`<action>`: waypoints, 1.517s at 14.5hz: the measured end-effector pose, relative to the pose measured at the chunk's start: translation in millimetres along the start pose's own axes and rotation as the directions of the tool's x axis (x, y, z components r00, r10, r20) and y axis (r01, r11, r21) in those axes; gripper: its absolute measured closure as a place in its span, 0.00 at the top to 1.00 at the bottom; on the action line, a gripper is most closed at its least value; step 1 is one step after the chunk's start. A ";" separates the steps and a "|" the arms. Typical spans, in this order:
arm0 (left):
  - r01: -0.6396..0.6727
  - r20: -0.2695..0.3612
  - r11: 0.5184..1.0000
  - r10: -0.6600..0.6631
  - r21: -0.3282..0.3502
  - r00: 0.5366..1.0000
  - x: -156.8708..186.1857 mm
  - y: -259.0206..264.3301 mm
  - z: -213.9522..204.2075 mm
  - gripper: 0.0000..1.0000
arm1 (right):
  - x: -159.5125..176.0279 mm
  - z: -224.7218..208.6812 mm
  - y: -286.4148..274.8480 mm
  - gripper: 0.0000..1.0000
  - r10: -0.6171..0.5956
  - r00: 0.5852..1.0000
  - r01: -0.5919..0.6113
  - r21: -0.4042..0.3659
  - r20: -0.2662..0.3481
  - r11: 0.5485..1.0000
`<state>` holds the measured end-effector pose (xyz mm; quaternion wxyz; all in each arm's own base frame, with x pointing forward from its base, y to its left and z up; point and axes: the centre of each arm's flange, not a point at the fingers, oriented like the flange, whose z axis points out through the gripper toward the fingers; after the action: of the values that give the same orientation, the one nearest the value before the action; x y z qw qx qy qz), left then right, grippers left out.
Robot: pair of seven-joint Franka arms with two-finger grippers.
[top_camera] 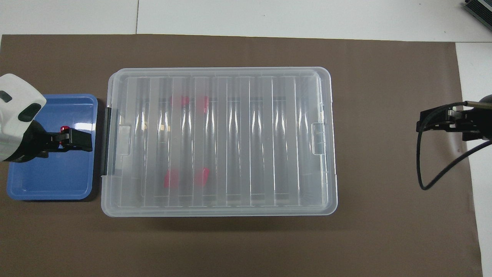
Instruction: Place red block in blue tray from box
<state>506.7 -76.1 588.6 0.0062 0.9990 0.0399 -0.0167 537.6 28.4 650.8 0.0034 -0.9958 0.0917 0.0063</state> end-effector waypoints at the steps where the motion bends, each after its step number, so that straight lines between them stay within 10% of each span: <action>1: 0.000 0.011 1.000 0.000 0.001 1.000 4.7 0.8 6.1 1.00 | 1.0 1.2 -1.5 1.00 -0.002 1.000 0.002 0.000 0.000 1.000; 22: -0.017 0.010 1.000 0.017 -0.005 1.000 23.4 13.6 -17.0 1.00 | 11.2 10.8 4.2 1.00 0.010 1.000 -0.010 -0.009 -0.002 1.000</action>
<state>531.6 -87.5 604.9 0.0091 0.9992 0.0315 -0.0217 547.7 22.3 639.8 -0.0014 -0.9953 0.0965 0.0057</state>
